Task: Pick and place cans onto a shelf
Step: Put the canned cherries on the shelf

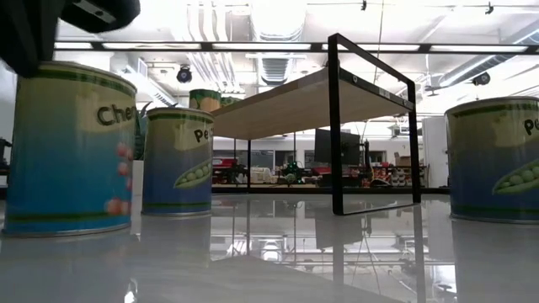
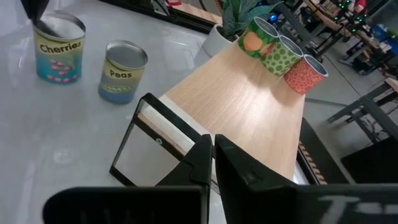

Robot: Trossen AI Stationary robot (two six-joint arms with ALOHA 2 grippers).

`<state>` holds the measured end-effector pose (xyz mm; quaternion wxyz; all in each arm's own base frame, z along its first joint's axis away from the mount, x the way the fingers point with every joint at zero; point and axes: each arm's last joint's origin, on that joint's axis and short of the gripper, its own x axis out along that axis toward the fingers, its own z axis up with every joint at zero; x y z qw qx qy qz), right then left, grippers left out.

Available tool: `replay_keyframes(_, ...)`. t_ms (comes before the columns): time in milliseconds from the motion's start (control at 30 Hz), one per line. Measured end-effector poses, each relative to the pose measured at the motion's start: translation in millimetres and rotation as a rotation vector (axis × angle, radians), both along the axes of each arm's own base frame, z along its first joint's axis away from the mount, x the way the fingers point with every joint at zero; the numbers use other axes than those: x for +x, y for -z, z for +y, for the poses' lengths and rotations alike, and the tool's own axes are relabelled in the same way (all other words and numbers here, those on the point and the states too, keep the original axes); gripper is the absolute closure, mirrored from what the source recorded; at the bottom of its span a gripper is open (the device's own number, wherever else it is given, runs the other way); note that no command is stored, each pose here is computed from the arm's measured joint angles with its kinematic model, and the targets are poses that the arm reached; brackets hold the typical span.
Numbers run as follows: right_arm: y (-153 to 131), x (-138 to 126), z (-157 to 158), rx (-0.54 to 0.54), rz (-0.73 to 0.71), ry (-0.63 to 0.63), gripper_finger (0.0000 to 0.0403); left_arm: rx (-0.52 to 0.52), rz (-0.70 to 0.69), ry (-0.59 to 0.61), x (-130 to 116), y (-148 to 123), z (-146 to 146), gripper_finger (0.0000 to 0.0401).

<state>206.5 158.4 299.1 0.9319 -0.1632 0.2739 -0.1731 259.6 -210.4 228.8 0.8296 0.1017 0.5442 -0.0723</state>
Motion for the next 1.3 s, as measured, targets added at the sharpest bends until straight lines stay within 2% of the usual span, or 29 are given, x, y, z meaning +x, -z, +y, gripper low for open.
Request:
replay_keyframes(467,8,0,0,-0.005,0.004,0.0,0.0394,0.035,-0.14,0.067,-5,-46,2,0.04)
replay_keyframes(600,8,0,0,-0.003,0.003,0.0,0.0394,0.065,-0.192,0.133,-7,-76,4,0.0401)
replay_keyframes(700,7,0,0,-0.002,0.001,0.0,0.0394,0.148,-0.231,0.2,-10,-101,8,0.0401)
replay_keyframes(833,7,0,0,-0.006,0.002,-0.003,0.0394,0.314,-0.262,0.317,-8,-128,20,0.0401)
replay_keyframes(967,7,0,0,-0.006,0.002,-0.004,0.0394,0.422,-0.275,0.397,4,-148,42,0.0401)
replay_keyframes(1133,7,0,0,-0.006,0.001,-0.003,0.0394,0.518,-0.263,0.41,20,-163,90,0.0401)
replay_keyframes(1300,7,0,0,-0.005,0.001,-0.003,0.0394,0.391,-0.256,0.384,37,-169,151,0.0401)
